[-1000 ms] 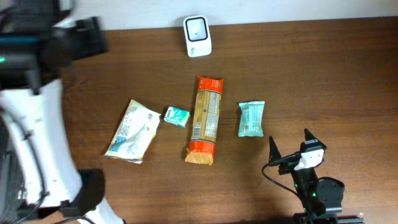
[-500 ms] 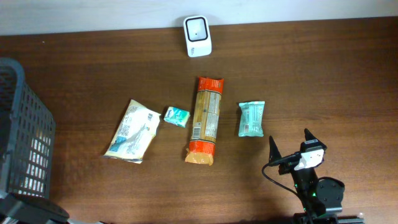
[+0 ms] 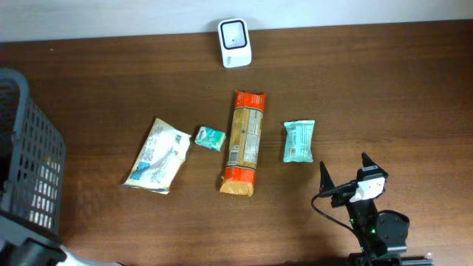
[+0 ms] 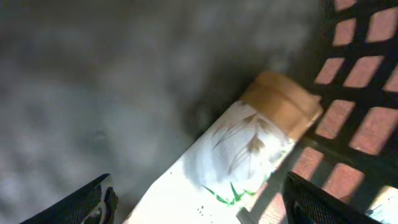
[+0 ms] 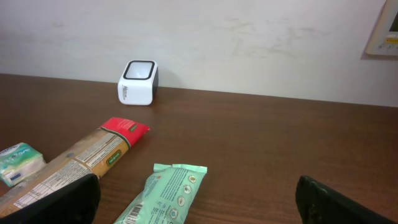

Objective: Scan the item barcode
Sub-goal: 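Take the white tube from the basket with the left gripper, place it beside pasta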

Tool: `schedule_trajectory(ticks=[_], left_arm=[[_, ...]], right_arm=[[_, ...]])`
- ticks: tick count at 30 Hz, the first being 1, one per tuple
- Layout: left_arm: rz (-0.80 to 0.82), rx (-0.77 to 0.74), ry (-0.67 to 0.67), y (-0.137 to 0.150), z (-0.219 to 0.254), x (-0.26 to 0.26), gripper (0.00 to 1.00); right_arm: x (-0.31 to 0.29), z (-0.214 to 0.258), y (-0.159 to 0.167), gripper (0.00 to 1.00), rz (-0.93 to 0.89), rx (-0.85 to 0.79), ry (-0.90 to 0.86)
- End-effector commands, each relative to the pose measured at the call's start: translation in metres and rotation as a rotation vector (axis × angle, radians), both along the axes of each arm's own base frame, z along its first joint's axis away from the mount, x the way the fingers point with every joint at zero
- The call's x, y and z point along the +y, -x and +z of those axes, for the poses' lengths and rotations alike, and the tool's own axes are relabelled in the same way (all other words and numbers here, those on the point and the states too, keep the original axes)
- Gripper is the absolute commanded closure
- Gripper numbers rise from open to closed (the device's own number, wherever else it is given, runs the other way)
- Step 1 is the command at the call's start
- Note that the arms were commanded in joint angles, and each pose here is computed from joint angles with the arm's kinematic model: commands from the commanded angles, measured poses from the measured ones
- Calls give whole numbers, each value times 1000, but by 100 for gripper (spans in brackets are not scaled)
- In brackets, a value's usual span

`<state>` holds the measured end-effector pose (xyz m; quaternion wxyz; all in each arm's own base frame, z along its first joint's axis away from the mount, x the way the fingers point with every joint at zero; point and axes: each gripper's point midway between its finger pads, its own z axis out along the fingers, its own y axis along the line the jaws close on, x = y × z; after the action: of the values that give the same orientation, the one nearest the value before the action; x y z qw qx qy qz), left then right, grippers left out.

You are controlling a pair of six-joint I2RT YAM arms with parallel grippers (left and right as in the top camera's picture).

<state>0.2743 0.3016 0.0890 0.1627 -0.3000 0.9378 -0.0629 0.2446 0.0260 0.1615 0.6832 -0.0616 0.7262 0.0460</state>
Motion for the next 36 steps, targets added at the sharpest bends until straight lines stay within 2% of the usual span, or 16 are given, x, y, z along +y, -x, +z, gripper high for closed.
schedule_trajectory(ticks=[1, 2, 3, 6, 11, 13, 15, 16, 19, 20, 21, 22, 27, 31, 35, 36], left_arm=[[-66, -3, 82, -2, -26, -10, 16], [-72, 13, 104, -1, -36, -12, 16], [-73, 26, 121, 0, -44, -13, 25], [-63, 79, 94, 7, -53, -6, 68], [41, 197, 8, 25, -59, 15, 73], [273, 358, -93, 56, -60, 39, 72], [331, 367, -89, 58, -58, 39, 73], [320, 318, -59, 48, -56, 36, 70], [86, 81, 25, -12, -17, 11, 55], [14, 18, 38, -27, -1, 1, 46], [-13, -3, 53, -32, 10, -9, 31], [-44, 8, 58, -33, 9, -16, 27], [-92, 95, 95, -12, -46, -41, 28], [24, 252, -24, 17, -70, -19, 46], [227, 394, -162, 42, -64, 11, 98], [229, 382, -167, 38, -55, 14, 100]], right_arm=[[1, -3, 0, 1, 4, 5, -1], [1, -3, 0, 1, 4, 5, -1], [1, -3, 0, 1, 4, 5, -1], [1, -3, 0, 2, 4, 5, -1], [1, -3, 0, 1, 4, 5, -1], [1, -3, 0, 1, 4, 5, -1], [1, -3, 0, 1, 4, 5, -1], [1, -3, 0, 1, 4, 5, -1], [1, -3, 0, 1, 4, 5, -1], [1, -3, 0, 1, 4, 5, -1], [1, -3, 0, 1, 4, 5, -1], [1, -3, 0, 1, 4, 5, -1], [1, -3, 0, 1, 4, 5, -1], [1, -3, 0, 1, 4, 5, -1], [1, -3, 0, 1, 4, 5, -1], [1, -3, 0, 2, 4, 5, -1]])
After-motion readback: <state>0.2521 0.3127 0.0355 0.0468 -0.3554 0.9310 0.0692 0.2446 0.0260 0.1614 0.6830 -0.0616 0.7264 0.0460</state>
